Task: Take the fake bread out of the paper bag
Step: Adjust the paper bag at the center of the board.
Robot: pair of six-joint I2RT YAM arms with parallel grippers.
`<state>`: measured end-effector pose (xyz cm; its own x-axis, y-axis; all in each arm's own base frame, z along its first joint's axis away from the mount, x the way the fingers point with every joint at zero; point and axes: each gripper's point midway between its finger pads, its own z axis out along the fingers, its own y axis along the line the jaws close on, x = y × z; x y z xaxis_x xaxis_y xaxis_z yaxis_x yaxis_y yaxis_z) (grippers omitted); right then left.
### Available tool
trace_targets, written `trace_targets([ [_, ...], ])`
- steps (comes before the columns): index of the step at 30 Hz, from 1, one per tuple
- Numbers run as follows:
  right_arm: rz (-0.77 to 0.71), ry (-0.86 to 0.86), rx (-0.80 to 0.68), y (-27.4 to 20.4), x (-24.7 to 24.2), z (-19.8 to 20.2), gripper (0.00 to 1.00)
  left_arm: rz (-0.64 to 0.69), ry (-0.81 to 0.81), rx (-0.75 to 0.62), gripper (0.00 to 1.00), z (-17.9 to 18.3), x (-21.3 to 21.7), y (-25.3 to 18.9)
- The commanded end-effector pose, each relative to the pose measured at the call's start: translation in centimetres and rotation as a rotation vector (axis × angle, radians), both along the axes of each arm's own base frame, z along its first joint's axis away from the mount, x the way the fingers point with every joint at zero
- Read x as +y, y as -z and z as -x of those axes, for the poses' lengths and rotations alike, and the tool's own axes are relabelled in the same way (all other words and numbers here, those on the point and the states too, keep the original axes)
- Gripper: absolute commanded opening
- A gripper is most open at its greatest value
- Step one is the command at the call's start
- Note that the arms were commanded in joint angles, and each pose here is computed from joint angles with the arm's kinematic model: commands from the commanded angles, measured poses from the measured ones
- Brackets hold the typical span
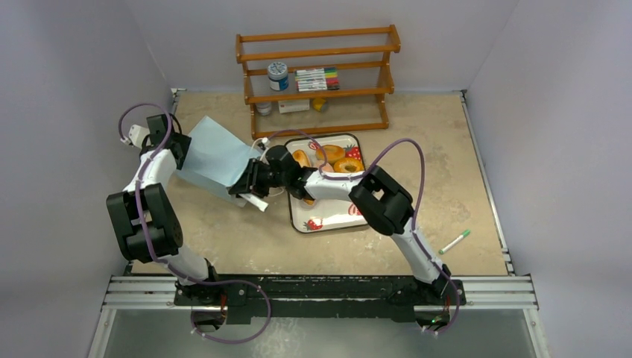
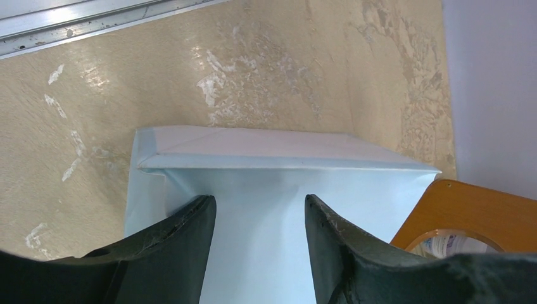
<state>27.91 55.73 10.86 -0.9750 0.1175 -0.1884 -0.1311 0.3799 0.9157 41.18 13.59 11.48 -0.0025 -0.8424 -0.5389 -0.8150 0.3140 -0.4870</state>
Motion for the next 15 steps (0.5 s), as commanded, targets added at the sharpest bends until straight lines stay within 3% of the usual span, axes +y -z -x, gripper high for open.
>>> trace_targets([
  [1,-0.086,0.005,-0.053,-2.3,0.8,-1.1,0.37,-0.004,-0.011,0.153,0.54,2.4,0.7,2.9],
  [15,-0.055,0.052,-0.060,1.0,1.4,-3.9,0.37,-0.004,-0.019,0.163,0.54,2.4,1.2,3.3],
])
